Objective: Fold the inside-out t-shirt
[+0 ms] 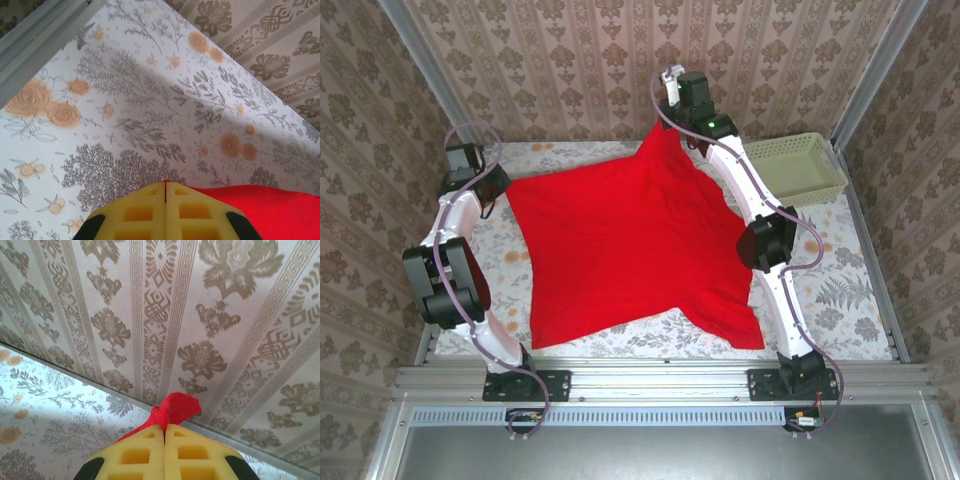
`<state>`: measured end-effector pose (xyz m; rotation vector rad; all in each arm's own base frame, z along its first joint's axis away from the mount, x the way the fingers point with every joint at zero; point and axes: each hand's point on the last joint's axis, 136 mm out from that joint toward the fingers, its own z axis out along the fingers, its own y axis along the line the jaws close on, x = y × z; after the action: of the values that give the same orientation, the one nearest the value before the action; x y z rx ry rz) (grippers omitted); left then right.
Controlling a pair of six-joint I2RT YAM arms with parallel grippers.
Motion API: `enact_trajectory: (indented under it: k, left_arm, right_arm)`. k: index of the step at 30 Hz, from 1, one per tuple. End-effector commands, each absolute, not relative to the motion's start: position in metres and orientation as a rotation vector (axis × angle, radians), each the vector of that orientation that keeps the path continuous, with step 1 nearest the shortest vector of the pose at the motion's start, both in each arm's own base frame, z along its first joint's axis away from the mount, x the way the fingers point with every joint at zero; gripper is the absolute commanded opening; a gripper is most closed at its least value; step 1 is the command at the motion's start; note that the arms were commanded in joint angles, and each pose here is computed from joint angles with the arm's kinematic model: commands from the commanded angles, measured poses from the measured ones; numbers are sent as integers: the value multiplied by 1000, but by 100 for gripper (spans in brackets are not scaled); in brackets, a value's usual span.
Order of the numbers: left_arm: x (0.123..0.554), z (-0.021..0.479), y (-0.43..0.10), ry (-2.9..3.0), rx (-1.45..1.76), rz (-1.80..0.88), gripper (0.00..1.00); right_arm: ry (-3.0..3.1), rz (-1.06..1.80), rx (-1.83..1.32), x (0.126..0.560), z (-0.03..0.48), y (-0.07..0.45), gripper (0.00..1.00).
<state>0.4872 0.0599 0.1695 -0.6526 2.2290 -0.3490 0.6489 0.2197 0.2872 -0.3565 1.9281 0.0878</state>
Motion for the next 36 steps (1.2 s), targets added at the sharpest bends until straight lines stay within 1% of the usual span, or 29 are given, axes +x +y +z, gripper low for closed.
enact_trajectory:
  k: [1, 4, 11, 18, 28, 32, 36]
  left_arm:
    - [473, 175, 54, 2197, -686, -434, 0]
    - [467, 169, 51, 2191, -696, -495, 0]
    - [454, 170, 38, 2164, -666, -593, 0]
    - [416, 165, 33, 2144, -693, -587, 0]
    - [343, 133, 30, 2138, -797, -522, 0]
    - [319, 115, 23, 2166, -823, -538, 0]
    - [296, 86, 16, 2233, -879, -549, 0]
  right_arm:
    - [2017, 84, -271, 635, 282, 206, 0]
    - [2062, 85, -235, 621, 274, 198, 0]
    - [2080, 86, -139, 588, 278, 172, 0]
    - [2125, 142, -87, 544, 268, 159, 0]
    - [2239, 159, 53, 486, 211, 134, 0]
    - [2296, 156, 162, 460, 181, 115, 0]
    - [2388, 179, 260, 426, 140, 107, 0]
